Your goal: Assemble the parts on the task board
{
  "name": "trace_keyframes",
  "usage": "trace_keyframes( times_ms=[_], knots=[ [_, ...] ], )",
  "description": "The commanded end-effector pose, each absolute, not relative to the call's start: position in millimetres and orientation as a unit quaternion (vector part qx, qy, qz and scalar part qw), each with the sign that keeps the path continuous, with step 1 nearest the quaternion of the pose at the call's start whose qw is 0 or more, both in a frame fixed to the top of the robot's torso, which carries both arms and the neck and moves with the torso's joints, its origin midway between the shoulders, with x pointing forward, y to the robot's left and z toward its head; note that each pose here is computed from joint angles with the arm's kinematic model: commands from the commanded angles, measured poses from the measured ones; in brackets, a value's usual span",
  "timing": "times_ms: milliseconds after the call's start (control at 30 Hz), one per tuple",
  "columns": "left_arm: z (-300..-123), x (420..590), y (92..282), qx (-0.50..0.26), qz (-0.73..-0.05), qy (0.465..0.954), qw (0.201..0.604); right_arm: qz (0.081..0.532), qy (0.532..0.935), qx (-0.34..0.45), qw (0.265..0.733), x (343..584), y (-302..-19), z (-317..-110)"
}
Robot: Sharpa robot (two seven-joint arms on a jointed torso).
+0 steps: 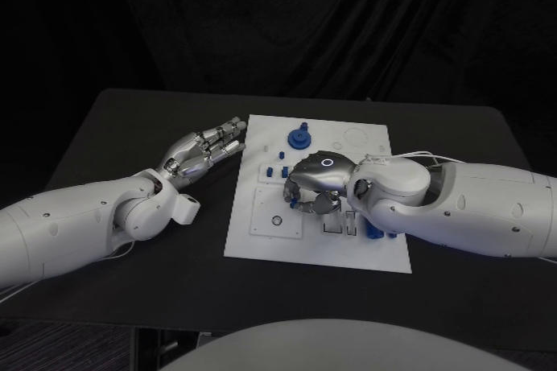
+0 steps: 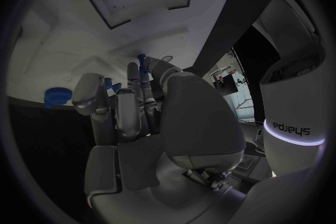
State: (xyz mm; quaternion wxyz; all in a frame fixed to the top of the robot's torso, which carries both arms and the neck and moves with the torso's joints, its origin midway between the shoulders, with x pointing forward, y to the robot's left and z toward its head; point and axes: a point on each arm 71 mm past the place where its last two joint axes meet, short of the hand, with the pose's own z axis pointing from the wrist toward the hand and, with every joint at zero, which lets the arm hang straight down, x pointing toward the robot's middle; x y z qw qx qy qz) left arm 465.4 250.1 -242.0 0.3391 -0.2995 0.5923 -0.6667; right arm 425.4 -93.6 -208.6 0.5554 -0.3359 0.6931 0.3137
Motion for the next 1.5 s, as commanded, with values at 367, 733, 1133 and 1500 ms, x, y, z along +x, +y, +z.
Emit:
trace_keyframes(
  times_ms=[367,733,1133,1500],
  knots=[
    [-239.0,464.2,248.3,-0.29,-0.688,0.574,0.337,0.307,0.699,-0.334,0.553,425.9,-95.2,-215.6],
    [-239.9,464.5,248.0,-0.291,-0.687,0.575,0.335,0.311,0.697,-0.333,0.554,424.9,-94.7,-216.6],
    [-241.0,464.4,248.5,-0.292,-0.686,0.577,0.334,0.313,0.695,-0.332,0.555,424.0,-95.1,-216.2],
    [-241.6,464.2,248.8,-0.293,-0.685,0.578,0.333,0.314,0.695,-0.332,0.555,423.6,-95.1,-216.0]
  ],
)
